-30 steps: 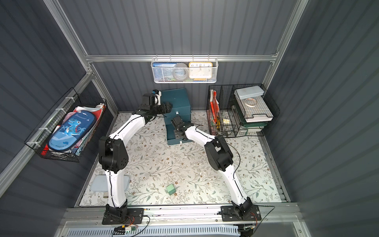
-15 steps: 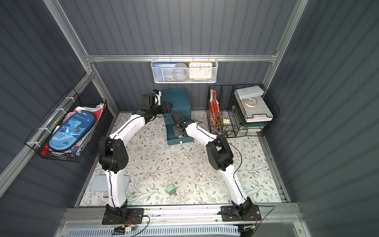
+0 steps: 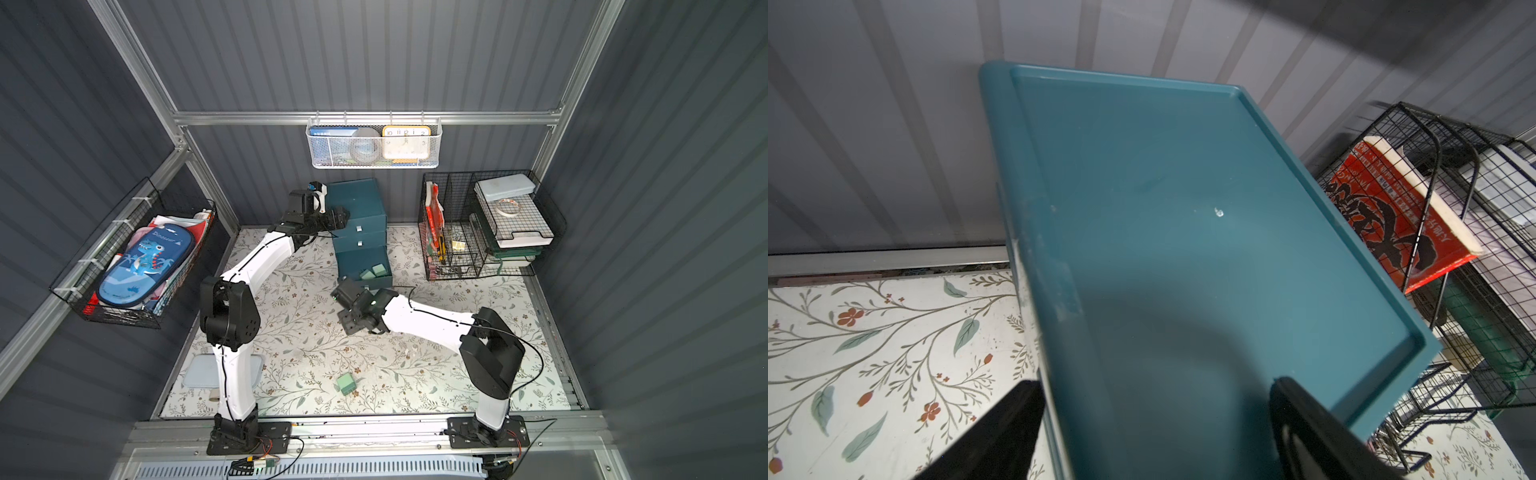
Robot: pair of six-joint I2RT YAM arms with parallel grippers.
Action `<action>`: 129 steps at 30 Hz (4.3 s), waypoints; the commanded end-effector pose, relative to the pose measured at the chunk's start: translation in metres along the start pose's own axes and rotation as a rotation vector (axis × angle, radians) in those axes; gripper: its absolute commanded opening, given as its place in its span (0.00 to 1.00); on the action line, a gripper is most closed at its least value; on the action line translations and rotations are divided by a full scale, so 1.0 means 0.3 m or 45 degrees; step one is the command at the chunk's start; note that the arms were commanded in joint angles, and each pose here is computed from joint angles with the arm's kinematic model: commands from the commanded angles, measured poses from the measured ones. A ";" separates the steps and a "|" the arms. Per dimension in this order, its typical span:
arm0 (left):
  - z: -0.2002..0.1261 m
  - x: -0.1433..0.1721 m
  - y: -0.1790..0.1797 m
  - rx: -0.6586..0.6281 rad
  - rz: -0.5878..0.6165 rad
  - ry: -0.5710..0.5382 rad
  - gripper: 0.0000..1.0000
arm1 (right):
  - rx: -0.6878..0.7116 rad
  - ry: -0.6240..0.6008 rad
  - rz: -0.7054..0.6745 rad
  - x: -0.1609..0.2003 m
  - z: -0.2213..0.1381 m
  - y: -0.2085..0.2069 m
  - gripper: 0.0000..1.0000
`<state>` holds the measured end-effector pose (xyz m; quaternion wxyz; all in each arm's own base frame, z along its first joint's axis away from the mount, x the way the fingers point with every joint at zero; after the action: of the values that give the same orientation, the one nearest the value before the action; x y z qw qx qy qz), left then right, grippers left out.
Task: Place the plugs into the drawer by color
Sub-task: Pick up the plug from the center of the board, then place the plug in the drawer, then close the drawer in the storage box.
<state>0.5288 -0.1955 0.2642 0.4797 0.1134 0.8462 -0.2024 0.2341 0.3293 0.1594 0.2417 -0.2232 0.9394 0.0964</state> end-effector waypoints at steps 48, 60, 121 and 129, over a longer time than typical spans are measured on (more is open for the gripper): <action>0.051 0.184 0.021 -0.030 0.022 0.273 0.90 | 0.088 0.327 -0.002 0.311 0.047 0.221 0.46; 0.042 0.168 0.015 -0.030 0.022 0.253 0.90 | 0.183 -0.297 0.192 -0.297 -0.006 -0.054 0.43; 0.068 0.213 0.026 -0.031 0.004 0.297 0.89 | -0.112 -0.531 0.500 -0.422 0.079 -0.249 0.54; 0.081 0.223 0.027 -0.022 0.003 0.306 0.89 | -0.169 -0.459 0.665 -0.244 0.193 -0.278 0.46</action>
<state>0.5290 -0.1962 0.2642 0.4806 0.1156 0.8454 -0.2025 0.3505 0.2990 0.1374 0.3437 -0.0043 0.9144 0.2138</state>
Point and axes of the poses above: each gripper's point midway between its finger pads, its own z axis out along the fingers, its own y axis along the line the jaws close on, x = y × z, the point moved 7 cm from there along -z, back along the fingers, and after that the axes turned 5 degrees about z, right-handed, at the moved point
